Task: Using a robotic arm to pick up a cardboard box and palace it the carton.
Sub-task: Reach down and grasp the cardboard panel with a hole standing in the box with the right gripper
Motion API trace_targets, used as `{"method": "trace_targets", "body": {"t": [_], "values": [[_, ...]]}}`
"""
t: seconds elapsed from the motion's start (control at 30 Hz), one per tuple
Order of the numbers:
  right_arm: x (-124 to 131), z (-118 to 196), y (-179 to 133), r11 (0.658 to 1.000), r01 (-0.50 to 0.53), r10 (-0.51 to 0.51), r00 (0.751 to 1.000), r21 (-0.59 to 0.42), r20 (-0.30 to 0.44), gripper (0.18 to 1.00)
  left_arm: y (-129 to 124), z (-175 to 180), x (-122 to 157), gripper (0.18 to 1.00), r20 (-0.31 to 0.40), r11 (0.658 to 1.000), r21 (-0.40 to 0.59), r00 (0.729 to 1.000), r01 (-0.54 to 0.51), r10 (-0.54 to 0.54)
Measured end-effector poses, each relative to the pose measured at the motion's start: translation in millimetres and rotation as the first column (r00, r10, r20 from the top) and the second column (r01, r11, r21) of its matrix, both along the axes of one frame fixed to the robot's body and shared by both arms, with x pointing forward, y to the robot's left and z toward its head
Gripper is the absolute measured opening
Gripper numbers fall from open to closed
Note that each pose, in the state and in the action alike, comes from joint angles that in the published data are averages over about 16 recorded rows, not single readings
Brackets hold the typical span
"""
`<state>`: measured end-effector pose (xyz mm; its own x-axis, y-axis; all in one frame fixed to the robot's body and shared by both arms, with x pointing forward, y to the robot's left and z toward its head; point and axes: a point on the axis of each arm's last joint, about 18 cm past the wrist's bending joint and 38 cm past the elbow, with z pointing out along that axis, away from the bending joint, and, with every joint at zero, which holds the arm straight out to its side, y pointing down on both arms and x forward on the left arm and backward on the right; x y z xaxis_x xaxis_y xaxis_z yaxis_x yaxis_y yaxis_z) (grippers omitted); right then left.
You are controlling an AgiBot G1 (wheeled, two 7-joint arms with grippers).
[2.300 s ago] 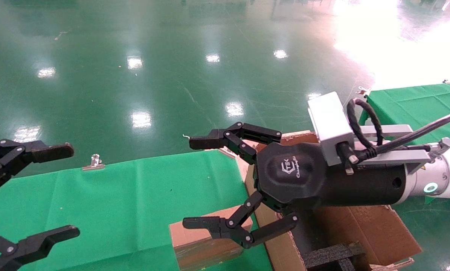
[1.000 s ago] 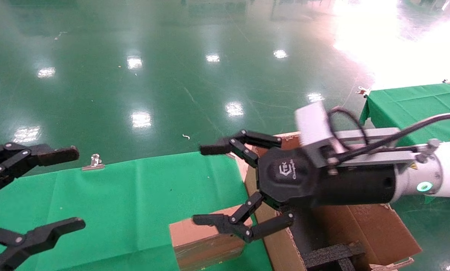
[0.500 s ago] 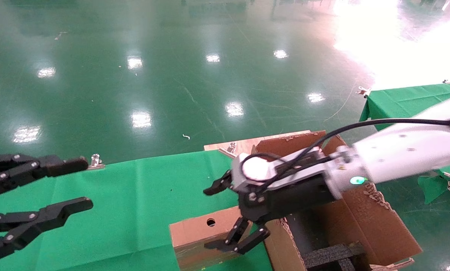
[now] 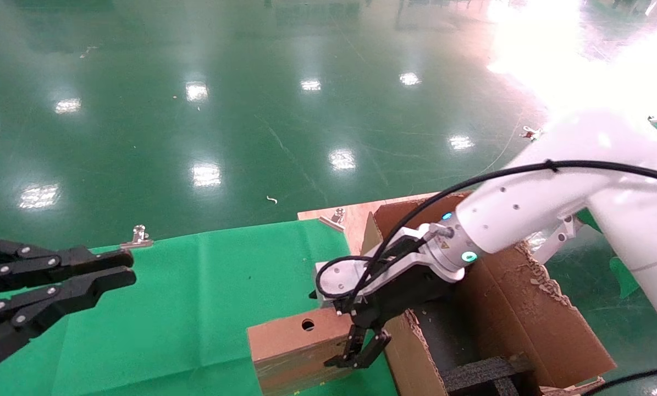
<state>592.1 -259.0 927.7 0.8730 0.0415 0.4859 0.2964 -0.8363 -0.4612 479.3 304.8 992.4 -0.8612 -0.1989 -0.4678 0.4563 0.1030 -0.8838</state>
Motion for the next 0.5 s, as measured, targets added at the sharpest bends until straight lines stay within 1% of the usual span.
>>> {"method": "trace_targets", "body": {"t": [0.23, 0.5], "values": [[8.5, 0.8, 3.8, 0.994, -0.010, 0.013, 1.000, -0.111, 0.026, 1.001, 0.0, 0.0, 0.0, 0.223, 0.000, 1.000, 0.000, 1.000, 0.000, 0.000], [12.0, 1.5, 5.9, 0.988, -0.017, 0.023, 0.999, -0.157, 0.033, 0.998, 0.1, -0.1, 0.1, 0.206, 0.000, 1.000, 0.000, 1.000, 0.000, 0.000]]}}
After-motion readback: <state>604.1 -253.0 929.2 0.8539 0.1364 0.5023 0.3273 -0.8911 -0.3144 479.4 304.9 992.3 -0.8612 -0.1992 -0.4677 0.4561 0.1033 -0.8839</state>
